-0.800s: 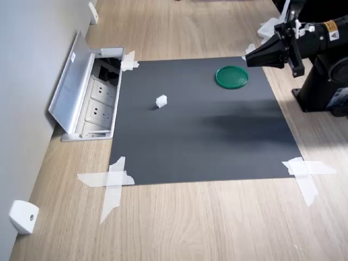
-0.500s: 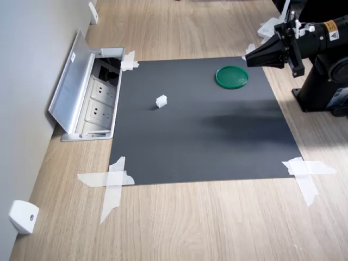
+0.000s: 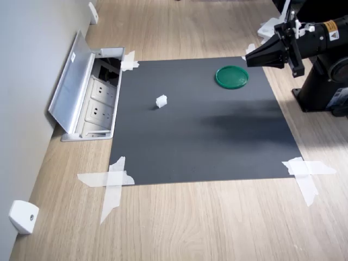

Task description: Grasp a white terminal and put it on the green lid.

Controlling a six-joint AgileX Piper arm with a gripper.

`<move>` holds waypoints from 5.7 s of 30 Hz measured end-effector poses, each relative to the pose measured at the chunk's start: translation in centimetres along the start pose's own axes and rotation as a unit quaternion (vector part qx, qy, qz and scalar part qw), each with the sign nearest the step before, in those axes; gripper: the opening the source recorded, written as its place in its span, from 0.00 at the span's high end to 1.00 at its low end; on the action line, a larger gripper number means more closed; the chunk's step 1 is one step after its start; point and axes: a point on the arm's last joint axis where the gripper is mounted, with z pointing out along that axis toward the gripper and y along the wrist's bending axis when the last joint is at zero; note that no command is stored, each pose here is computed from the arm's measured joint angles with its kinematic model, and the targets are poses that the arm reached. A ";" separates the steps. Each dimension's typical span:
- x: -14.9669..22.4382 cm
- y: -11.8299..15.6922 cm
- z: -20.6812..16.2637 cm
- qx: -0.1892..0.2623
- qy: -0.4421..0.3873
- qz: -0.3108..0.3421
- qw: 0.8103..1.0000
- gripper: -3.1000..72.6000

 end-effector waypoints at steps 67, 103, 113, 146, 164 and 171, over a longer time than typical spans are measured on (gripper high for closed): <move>-11.5 -0.8 23.5 -0.080 0.480 -0.104 0.867 0.47; -4.9 -0.5 32.0 -0.095 0.536 -0.091 0.834 0.10; -4.7 -0.2 32.1 -0.110 0.535 -0.082 0.834 0.37; -6.5 -0.8 15.7 -0.098 0.523 -0.152 0.833 0.85; -4.3 -1.6 10.4 -0.063 0.547 -0.148 0.821 0.85; -4.0 -4.7 10.4 -0.016 0.549 -0.118 0.828 0.85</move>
